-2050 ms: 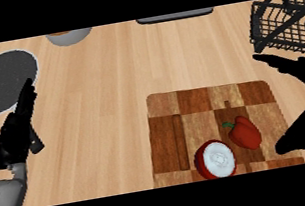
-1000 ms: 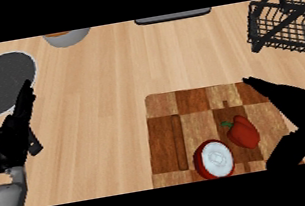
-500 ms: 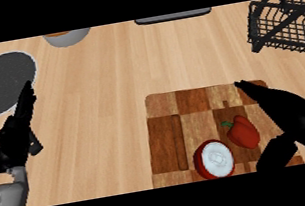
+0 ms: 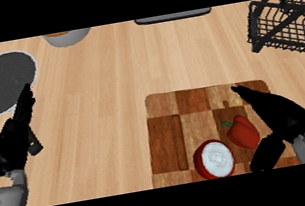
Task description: Pick the bell pepper from the cutting board and place it in the tiered basket
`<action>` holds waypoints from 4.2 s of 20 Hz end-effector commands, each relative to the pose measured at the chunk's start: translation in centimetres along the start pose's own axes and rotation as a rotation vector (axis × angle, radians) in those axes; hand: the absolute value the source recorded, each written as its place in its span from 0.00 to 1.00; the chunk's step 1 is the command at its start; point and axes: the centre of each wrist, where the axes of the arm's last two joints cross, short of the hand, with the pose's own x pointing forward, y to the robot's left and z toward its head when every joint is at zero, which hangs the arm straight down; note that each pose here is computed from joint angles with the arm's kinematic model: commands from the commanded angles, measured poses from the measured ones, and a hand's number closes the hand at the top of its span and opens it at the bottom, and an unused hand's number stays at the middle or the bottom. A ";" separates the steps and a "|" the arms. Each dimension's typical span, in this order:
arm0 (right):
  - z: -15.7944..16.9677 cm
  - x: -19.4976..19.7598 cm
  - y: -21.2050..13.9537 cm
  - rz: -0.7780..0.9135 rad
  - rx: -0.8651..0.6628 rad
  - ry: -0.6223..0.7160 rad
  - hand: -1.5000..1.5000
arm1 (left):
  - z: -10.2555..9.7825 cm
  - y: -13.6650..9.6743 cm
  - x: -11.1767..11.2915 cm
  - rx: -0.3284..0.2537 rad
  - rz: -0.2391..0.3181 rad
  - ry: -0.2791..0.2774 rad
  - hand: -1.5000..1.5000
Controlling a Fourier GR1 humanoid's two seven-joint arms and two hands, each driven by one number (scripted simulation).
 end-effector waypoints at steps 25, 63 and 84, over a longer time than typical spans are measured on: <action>-2.8 2.2 5.4 0.161 0.139 -0.061 1.00 | -1.3 0.2 1.3 0.006 0.001 0.004 0.50; -3.3 15.3 -20.9 -0.319 -1.038 0.090 1.00 | -2.3 -0.3 1.1 -0.006 0.006 -0.016 0.50; -8.1 1.0 -27.2 0.136 -1.081 0.429 1.00 | -2.1 1.1 2.8 -0.008 0.019 -0.013 0.50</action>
